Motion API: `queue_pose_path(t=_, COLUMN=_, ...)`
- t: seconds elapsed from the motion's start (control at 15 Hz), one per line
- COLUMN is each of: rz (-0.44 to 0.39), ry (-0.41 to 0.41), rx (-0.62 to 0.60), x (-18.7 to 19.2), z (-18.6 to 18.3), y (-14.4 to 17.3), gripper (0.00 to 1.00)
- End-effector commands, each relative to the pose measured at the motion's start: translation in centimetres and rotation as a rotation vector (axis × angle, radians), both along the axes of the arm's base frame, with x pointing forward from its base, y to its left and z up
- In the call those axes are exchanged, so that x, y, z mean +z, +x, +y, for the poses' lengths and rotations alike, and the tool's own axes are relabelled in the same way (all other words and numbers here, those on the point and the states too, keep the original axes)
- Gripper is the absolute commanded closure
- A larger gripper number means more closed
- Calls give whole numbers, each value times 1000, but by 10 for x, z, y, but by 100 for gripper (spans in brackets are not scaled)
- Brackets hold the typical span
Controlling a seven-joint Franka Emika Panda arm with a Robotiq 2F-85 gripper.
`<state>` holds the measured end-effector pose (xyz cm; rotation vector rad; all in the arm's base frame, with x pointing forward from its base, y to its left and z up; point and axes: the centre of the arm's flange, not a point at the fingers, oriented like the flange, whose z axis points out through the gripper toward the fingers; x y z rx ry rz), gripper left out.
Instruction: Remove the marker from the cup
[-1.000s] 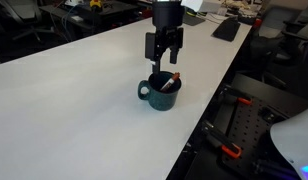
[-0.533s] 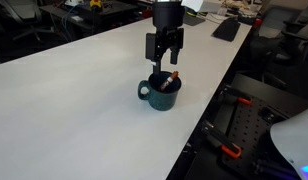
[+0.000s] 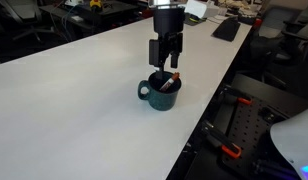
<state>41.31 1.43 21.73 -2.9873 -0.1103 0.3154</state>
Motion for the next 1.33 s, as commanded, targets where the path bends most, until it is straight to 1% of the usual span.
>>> queue_pose_path(t=0.0, rz=29, ry=36, rx=77, x=-3, z=-4, y=5, gripper=0)
queue_pose_path(t=0.47, rz=58, ry=55, rx=139, x=-11, z=-8, y=6, gripper=0)
queue_pose_path(t=0.53, rz=35, ry=38, rx=119, x=-12, z=-5, y=1, gripper=0)
queue_pose_path(t=1.13, rz=43, ry=41, rx=120, x=-15, z=-6, y=2, gripper=0)
queue_pose_path(t=1.27, rz=42, ry=45, rx=137, x=-14, z=-7, y=3, gripper=0)
